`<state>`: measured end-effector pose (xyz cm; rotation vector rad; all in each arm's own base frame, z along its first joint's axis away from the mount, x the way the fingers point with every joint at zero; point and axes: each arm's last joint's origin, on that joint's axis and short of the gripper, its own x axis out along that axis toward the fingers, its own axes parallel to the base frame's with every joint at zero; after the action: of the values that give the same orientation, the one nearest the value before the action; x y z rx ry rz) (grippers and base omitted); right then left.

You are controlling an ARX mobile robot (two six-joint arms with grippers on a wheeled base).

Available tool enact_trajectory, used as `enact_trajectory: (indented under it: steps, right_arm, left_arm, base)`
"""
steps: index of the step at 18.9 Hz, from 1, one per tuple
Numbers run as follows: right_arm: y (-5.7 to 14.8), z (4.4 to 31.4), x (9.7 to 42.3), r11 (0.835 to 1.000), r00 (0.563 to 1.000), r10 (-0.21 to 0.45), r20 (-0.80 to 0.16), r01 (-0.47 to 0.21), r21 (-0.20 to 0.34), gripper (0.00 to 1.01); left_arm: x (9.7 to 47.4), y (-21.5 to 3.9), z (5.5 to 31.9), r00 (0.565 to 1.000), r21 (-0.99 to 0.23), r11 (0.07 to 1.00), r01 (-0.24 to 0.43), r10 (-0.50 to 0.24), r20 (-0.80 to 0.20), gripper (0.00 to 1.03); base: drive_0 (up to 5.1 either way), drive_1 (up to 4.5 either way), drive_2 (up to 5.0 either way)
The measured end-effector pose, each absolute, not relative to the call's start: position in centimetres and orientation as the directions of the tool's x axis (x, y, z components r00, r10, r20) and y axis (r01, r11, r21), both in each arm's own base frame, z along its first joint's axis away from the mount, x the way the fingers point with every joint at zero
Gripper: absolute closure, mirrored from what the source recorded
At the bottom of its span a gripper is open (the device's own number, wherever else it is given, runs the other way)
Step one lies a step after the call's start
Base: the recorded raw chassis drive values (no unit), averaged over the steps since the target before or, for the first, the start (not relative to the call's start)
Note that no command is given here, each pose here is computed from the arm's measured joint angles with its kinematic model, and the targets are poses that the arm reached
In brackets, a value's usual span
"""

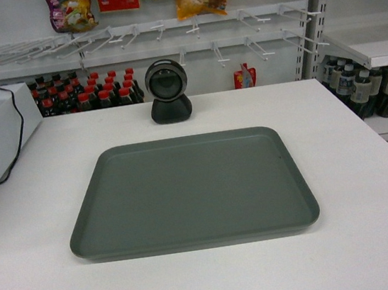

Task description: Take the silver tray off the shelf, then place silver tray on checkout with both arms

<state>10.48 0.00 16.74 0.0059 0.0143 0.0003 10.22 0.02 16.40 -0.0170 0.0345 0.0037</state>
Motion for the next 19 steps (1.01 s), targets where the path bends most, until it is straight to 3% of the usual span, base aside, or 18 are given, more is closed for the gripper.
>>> enact_trajectory:
  steps: [1,2,5,7,13,14,19]
  right_arm:
    - [0.00,16.45,9.87,1.000,1.000,0.000,-0.027,0.001,0.006,0.98]
    - [0.01,17.01,9.69,1.000,1.000,0.003,0.027,-0.003,0.005,0.98]
    - [0.00,16.72,9.72,1.000,1.000,0.001,0.005,-0.001,0.004,0.97]
    - [0.00,16.72,9.72,1.000,1.000,0.001,0.005,-0.001,0.004,0.75]
    - [0.00,16.71,9.72,1.000,1.000,0.001,0.004,-0.001,0.004,0.03]
    - [0.00,16.71,9.72,1.000,1.000,0.001,0.004,-0.001,0.004,0.03]
    - [0.00,16.72,9.72,1.000,1.000,0.001,0.005,-0.001,0.004,0.03]
  left_arm:
    - [9.78,0.02,16.50,1.000,-0.017,1.000,-0.005,0.005,-0.014,1.02]
    - [9.73,0.03,16.90,1.000,-0.017,1.000,-0.005,0.005,0.012,1.02]
    - [9.77,0.02,16.58,1.000,-0.017,1.000,-0.002,0.002,-0.005,1.02]
    - [9.77,0.02,16.59,1.000,-0.017,1.000,-0.002,0.002,-0.003,0.83]
    - [9.77,0.02,16.59,1.000,-0.017,1.000,-0.002,0.002,-0.004,0.12]
    - [9.77,0.02,16.59,1.000,-0.017,1.000,-0.002,0.002,-0.004,0.03]
    - [9.77,0.02,16.59,1.000,-0.017,1.000,-0.002,0.002,-0.004,0.05]
  base:
    - [0.0,0.00,0.0]
    - [0.0,0.00,0.0]
    - [0.0,0.00,0.0]
    - [0.0,0.00,0.0]
    - [0.0,0.00,0.0]
    - [0.0,0.00,0.0]
    - [0.0,0.00,0.0]
